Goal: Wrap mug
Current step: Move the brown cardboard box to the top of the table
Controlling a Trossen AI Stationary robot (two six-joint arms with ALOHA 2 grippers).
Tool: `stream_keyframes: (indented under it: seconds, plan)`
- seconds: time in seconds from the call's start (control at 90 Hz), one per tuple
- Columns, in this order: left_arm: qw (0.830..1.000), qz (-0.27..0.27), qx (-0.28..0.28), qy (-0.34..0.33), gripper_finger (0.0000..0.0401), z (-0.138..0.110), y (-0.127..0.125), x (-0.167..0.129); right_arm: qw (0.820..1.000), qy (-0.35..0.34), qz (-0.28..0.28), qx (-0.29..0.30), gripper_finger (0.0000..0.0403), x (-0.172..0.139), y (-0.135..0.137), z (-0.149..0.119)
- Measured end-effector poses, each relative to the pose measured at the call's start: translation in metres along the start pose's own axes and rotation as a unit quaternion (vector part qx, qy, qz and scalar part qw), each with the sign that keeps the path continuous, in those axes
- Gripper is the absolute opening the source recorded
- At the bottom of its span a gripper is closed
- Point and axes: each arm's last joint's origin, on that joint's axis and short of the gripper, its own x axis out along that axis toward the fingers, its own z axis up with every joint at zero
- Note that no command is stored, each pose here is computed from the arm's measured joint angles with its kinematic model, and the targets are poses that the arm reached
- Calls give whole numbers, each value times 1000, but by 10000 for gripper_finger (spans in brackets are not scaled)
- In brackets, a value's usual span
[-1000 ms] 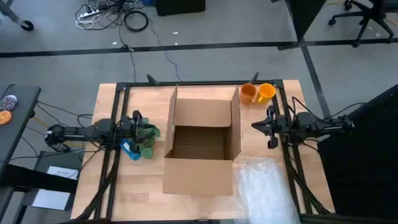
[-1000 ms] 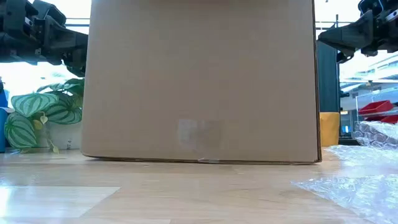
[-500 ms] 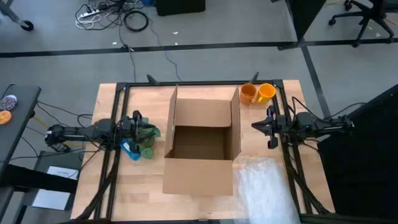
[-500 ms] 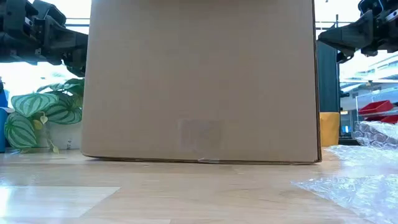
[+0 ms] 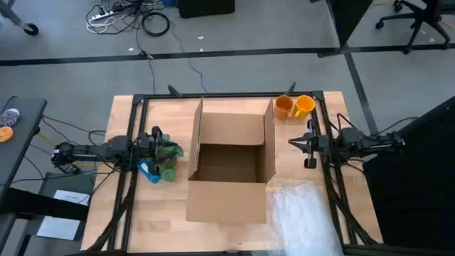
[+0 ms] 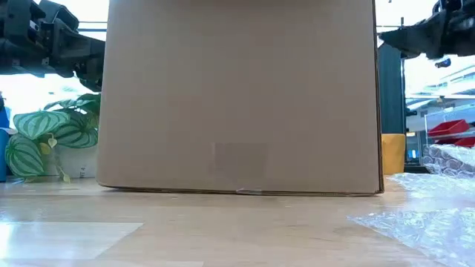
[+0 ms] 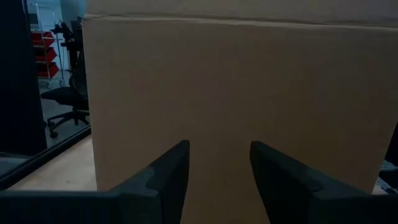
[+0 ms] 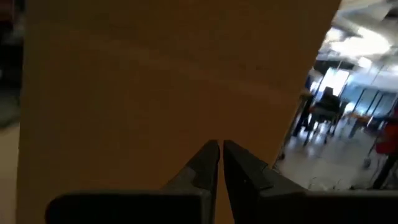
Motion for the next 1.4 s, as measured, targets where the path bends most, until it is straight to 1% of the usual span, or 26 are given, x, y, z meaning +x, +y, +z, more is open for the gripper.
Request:
stream_keyframes:
  seconds: [0.111, 0.244, 0.278, 0.367, 0.4, 0.422, 0.456, 0.578, 0.678, 0.767, 0.833, 0.922, 1.044, 1.2, 1.3, 1.344, 1.4]
  plan:
    - [1000, 0, 0, 0, 156, 0, 0, 0, 995, -87, 6, 37, 4, -1, -4, 16]
    - [1000, 0, 0, 0, 156, 0, 0, 0, 977, -193, -2, 94, 4, -7, -10, 35]
    - [1000, 0, 0, 0, 156, 0, 0, 0, 972, -212, -18, 98, 4, -9, -12, 38]
    - [1000, 0, 0, 0, 156, 0, 0, 0, 960, -241, -89, 110, 4, -12, -19, 45]
    - [1000, 0, 0, 0, 156, 0, 0, 0, 958, -241, -99, 121, 4, -12, -20, 46]
    - [1000, 0, 0, 0, 156, 0, 0, 0, 958, -238, -96, 129, 4, -11, -20, 45]
    - [1000, 0, 0, 0, 156, 0, 0, 0, 960, -231, -81, 140, 4, -8, -18, 44]
    - [1000, 0, 0, 0, 156, 0, 0, 0, 962, -197, 11, 188, 4, 7, -7, 37]
    - [1000, 0, 0, 0, 156, 0, 0, 0, 963, -152, 62, 212, 4, 20, 3, 29]
    - [1000, 0, 0, 0, 156, 0, 0, 0, 958, -118, 110, 237, 4, 29, 13, 25]
    - [1000, 0, 0, 0, 156, 0, 0, 0, 949, -96, 156, 257, 4, 35, 19, 28]
    - [1000, 0, 0, 0, 156, 0, 0, 0, 929, -43, 215, 299, 4, 42, 28, 30]
    - [1000, 0, 0, 0, 156, 0, 0, 0, 888, 45, 283, 360, 4, 50, 41, 32]
    - [1000, 0, 0, 0, 156, 0, 0, 0, 848, 140, 320, 400, 4, 56, 66, 23]
    - [1000, 0, 0, 0, 156, 0, 0, 0, 817, 195, 343, 420, 4, 56, 85, 15]
    - [1000, 0, 0, 0, 156, 0, 0, 0, 804, 222, 347, 430, 4, 55, 93, 12]
    - [1000, 0, 0, 0, 156, 0, 0, 0, 789, 257, 336, 447, 2, 53, 105, 6]
